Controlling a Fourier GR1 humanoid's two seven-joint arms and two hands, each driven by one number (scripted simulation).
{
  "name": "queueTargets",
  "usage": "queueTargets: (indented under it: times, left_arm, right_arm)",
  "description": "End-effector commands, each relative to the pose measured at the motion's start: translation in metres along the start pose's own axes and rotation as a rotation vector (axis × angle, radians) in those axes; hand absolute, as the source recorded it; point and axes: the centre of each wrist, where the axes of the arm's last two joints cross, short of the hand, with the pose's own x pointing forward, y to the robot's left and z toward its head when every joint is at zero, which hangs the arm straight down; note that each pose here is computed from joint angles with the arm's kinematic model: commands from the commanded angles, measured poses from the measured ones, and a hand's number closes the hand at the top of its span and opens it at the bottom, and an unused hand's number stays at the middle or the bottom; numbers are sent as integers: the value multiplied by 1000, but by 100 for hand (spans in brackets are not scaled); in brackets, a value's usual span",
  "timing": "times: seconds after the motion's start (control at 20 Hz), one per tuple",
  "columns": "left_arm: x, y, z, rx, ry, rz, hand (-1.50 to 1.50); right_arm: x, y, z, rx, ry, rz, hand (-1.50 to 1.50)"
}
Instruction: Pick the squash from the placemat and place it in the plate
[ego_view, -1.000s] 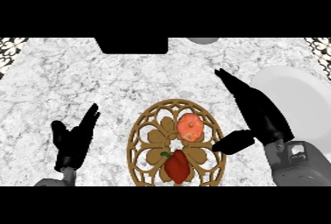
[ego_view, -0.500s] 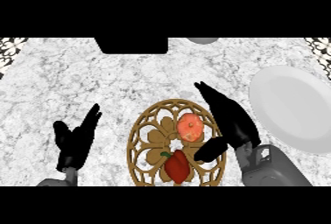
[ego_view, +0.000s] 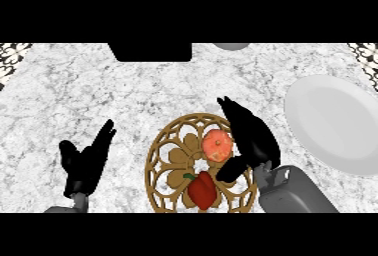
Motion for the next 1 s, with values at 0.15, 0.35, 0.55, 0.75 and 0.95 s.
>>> queueTargets:
  times: [0.15,0.35,0.55,0.75,0.95]
  left_arm:
    - [-24,7,8,-31,57,13,0]
    - [4,-19,-7,-25,60,2,0]
    - [-9,-21,-5,-4,63,-2,0]
    - [-4,-12,-6,-26,40,3,0]
    - [-1,7,3,-25,67,7,0]
  right_arm:
    - [-7,25,-26,-10,46,42,-150]
    - [-14,31,-30,36,44,49,-150]
    - [0,50,-25,65,49,68,-150]
    - [-17,53,-45,152,14,157,150]
    - [4,48,-27,77,-20,207,150]
